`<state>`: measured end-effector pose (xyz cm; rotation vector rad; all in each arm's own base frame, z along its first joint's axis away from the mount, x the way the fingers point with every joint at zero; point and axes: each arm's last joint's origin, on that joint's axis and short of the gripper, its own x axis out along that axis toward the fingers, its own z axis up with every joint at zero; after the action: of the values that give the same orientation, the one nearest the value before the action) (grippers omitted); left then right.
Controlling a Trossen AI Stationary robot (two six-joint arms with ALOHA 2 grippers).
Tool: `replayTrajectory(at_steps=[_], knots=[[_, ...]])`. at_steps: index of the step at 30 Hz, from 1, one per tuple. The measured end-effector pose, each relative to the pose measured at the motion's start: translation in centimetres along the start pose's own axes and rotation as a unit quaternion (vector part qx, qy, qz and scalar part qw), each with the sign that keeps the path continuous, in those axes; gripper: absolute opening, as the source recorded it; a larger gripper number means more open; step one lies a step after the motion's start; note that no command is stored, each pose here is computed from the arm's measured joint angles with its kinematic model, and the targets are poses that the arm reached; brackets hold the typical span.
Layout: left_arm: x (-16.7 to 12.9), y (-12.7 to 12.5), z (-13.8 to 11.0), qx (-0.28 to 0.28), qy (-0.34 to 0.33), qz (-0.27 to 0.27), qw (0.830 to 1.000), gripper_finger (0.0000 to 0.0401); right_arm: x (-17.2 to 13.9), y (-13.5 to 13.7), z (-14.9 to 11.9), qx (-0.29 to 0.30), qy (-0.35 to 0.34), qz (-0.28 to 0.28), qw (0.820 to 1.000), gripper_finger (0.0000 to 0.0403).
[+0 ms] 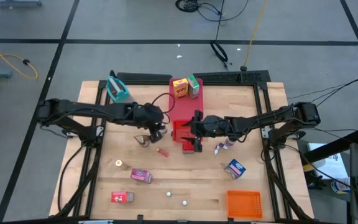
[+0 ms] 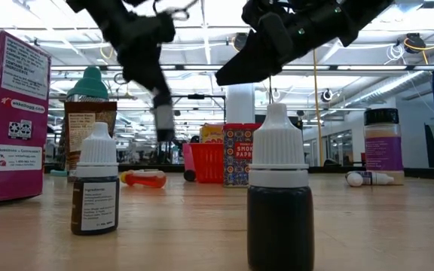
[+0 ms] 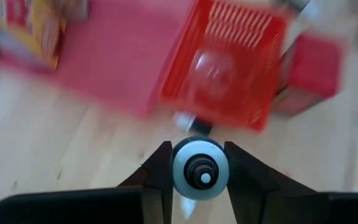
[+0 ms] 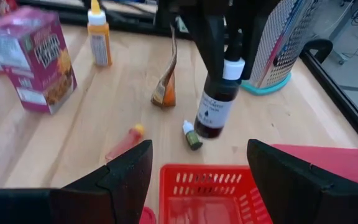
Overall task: Pick & Place Kitchen Items
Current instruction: Put the black food coloring bottle into the orange bin
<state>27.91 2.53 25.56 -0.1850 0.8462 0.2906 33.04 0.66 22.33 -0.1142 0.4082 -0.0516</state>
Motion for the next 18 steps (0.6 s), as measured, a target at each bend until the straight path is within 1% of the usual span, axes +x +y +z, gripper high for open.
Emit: replayTrajectory(at_steps=[6, 15, 18], knots=[[-0.8, -1.7, 1.4, 0.006, -0.087, -0.038, 0.995, 0.01, 0.1, 0.4, 0.2, 0.0, -0.011, 0.004, 1.0, 0.0254], [-1.3, -2.8, 2.4, 0.005, -0.151, -0.057, 0.987, 0.01, 0.0, 1.0, 0.5, -0.003, -0.029, 0.012, 0.999, 0.0253], [-1.3, -3.0, 2.5, 0.006, -0.16, -0.06, 0.985, 0.01, 0.0, 1.0, 0.7, -0.002, -0.035, 0.01, 0.999, 0.0253]])
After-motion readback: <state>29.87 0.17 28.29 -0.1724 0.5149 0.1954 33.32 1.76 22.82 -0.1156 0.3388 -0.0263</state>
